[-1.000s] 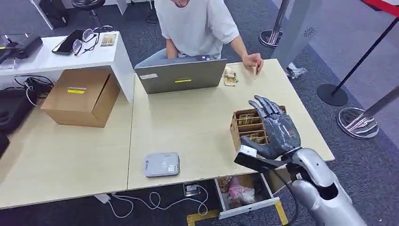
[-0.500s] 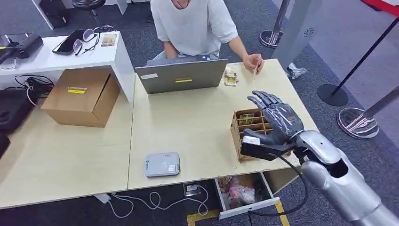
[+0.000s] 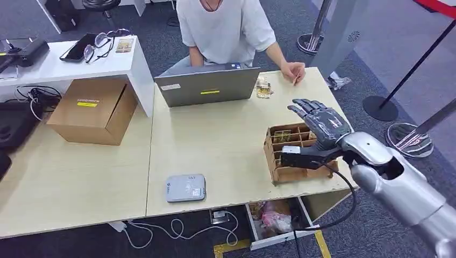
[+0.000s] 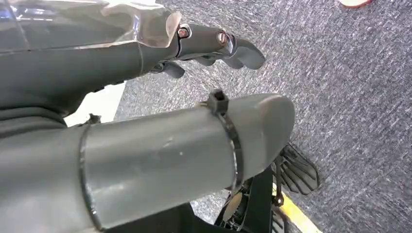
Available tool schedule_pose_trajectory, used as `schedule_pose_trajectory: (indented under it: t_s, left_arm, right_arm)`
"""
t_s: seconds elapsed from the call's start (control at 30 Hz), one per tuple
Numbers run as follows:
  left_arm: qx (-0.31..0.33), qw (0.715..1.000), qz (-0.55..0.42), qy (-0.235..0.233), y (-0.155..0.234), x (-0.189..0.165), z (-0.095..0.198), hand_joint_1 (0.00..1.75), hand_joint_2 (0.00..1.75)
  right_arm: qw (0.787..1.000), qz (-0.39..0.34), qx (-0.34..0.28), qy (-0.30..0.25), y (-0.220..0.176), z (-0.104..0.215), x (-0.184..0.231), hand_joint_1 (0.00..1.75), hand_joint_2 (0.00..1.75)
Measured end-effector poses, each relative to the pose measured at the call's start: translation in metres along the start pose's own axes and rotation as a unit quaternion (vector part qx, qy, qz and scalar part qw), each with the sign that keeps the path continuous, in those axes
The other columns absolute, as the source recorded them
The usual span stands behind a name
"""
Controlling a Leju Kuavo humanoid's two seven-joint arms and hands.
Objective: Pass the card to the sensor for recognition and then transmit it.
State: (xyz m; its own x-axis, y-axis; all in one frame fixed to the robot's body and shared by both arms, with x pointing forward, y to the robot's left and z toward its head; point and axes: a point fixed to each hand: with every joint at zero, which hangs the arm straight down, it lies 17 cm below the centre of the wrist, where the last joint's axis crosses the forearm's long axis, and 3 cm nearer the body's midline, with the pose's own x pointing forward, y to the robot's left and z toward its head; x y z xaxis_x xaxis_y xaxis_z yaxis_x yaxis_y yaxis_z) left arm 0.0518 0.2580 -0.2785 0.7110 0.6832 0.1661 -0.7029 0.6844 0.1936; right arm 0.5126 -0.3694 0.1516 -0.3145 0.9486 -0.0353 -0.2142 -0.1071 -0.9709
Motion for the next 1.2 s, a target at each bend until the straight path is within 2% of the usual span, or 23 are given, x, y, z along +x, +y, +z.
schedule_pose_trajectory:
  t_s: [0.53, 0.93, 1.2]
  left_arm:
    - [0.008, 1.0, 0.013, 0.009, 0.007, -0.004, -0.001, 0.0, 0.0]
    - [0.0, 1.0, 0.021, 0.013, 0.003, -0.005, -0.001, 0.0, 0.0]
    - [-0.007, 1.0, 0.022, 0.013, 0.0, -0.004, -0.001, 0.0, 0.0]
  right_arm:
    - [0.999, 0.006, 0.032, 0.011, 0.017, 0.022, -0.019, 0.0, 1.75]
    - [0.996, 0.012, 0.086, -0.017, 0.045, 0.038, 0.001, 0.0, 1.75]
    - [0.994, 0.006, 0.108, -0.035, 0.046, 0.044, 0.009, 0.0, 1.75]
